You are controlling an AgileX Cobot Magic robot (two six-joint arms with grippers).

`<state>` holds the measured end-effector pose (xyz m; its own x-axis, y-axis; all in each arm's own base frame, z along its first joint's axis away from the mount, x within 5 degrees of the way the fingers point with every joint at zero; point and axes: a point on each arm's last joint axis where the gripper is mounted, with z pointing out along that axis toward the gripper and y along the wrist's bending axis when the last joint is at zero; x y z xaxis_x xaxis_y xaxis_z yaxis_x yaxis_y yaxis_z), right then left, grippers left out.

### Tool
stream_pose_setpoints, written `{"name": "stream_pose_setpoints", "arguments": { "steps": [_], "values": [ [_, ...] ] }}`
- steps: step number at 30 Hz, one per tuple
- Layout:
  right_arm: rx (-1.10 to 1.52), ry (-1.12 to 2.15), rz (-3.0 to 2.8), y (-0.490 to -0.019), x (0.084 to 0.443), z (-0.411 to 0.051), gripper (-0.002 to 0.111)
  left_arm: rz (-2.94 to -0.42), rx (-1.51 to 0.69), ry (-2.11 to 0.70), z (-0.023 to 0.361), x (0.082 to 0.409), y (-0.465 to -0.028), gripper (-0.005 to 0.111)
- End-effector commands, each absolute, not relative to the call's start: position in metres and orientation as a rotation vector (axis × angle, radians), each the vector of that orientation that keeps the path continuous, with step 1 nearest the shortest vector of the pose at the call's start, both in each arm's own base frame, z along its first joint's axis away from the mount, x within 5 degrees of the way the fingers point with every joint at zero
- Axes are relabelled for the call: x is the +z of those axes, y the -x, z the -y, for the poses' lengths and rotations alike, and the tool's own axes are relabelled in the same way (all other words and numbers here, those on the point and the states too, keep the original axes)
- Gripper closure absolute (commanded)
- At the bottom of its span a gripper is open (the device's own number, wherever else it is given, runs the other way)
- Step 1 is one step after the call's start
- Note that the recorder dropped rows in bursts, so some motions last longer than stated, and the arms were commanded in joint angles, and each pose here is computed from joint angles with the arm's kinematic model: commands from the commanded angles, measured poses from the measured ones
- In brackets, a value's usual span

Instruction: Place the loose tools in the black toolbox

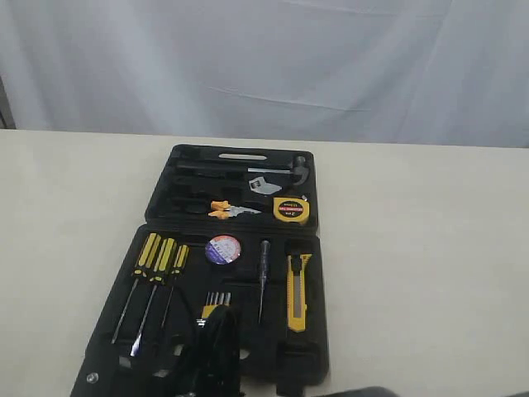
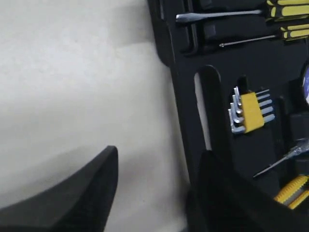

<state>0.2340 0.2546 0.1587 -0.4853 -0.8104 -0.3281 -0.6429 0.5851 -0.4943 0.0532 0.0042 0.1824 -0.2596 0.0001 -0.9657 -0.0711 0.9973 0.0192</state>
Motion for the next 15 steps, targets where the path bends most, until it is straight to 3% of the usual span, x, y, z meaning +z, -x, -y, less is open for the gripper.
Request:
{"name": "stream_pose_setpoints", "arguments": {
  "steps": [1,15],
  "values": [
    [-0.458,1.176,-2.245,-0.245,0.151,-0.252,0.055,-1.825,0.053,0.056,-0.004,0.182,-0.053,0.107],
    [-0.511,1.166,-2.251,-0.267,0.136,-0.262,0.052,-1.825,0.053,0.056,-0.004,0.182,-0.053,0.107]
  ]
}}
